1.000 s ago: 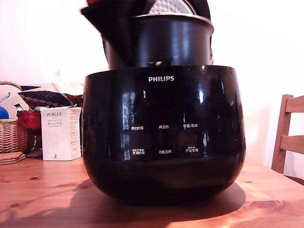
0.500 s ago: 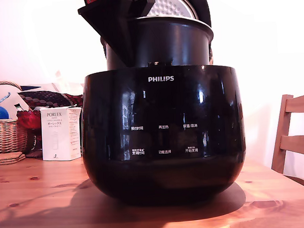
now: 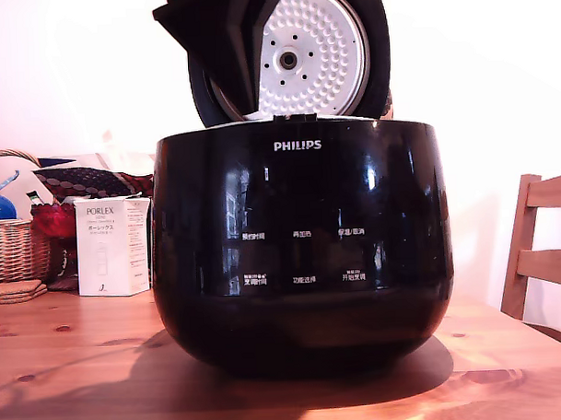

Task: Place the pot you are holding inside the rice cooker

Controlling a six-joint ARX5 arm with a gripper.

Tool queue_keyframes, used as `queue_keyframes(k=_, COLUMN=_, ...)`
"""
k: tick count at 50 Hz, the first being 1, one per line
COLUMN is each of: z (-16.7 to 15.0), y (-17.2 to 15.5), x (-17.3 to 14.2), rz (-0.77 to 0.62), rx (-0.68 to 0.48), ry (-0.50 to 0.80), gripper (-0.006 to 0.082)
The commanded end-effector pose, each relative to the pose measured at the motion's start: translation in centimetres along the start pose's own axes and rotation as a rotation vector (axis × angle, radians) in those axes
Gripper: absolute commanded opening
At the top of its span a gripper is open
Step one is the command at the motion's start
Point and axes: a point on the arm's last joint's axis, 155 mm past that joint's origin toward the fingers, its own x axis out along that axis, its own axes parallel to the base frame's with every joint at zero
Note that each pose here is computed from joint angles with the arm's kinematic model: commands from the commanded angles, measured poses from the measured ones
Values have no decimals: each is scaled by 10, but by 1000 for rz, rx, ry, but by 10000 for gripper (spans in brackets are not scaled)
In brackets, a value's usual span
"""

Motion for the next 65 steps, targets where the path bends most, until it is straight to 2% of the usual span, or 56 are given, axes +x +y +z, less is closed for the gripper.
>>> queue_keyframes(k=1, z=2, y=5, x=-8, rz=25, rx=-4, ry=-13, gripper=-20)
queue_keyframes(k=14, z=2, y=5, x=-8, rz=26, rx=-27, ry=-14, gripper=-20)
queue_keyframes(k=24, z=3, y=8, x=-8, rz=35, rx=-168, ry=-21, gripper=-20)
queue_keyframes(k=25, z=3, y=10, x=-8, rz=40, rx=-237, ry=-25, gripper=-20)
queue_keyframes(k=27, z=4, y=14, x=-8, rz=56, rx=-242, ry=-32, gripper=-20)
queue_keyframes(k=28, z=4, y=17, x=-8, rz=63, rx=-328, ry=-39, gripper=-20)
queue_keyframes(k=32, z=4, y=25, x=-9, rz=92, rx=-338, ry=-53, gripper=-20)
queue_keyframes(k=33, z=4, y=28, x=-9, rz=98, rx=-462, ry=-64, gripper=-20)
queue_keyframes(k=35, z=5, y=33, x=-10, rz=109, rx=-469, ry=-80, gripper=-20)
queue_keyframes(k=36, z=5, y=34, x=-10, rz=107, rx=-569, ry=-95, gripper=-20)
queue_keyframes(k=38, z=4, y=37, x=-10, rz=113, rx=-584, ry=-102, gripper=-20)
queue_keyframes(k=39, z=5, y=38, x=-11, rz=107, rx=-661, ry=-121, gripper=-20)
queue_keyframes(k=43, z=1, y=45, x=-14, rz=117, rx=-765, ry=-151, gripper=-20)
queue_keyframes(k=48, z=-5, y=58, x=-24, rz=159, rx=-838, ry=-194, gripper=-20)
queue_keyframes(k=49, z=-7, y=61, x=-27, rz=167, rx=-891, ry=-209, gripper=-20)
queue_keyframes(k=53, z=-15, y=71, x=-39, rz=206, rx=-912, ry=-241, gripper=-20)
queue_keyframes(k=54, z=-18, y=73, x=-42, rz=209, rx=-982, ry=-254, gripper=-20)
queue_keyframes(k=56, z=-24, y=76, x=-46, rz=223, rx=-995, ry=-265, gripper=-20)
queue_keyframes(k=57, z=-27, y=77, x=-49, rz=223, rx=-1040, ry=-276, gripper=-20)
queue_keyframes(k=65, z=-56, y=84, x=-68, rz=276, rx=-1118, ry=-296, gripper=-20)
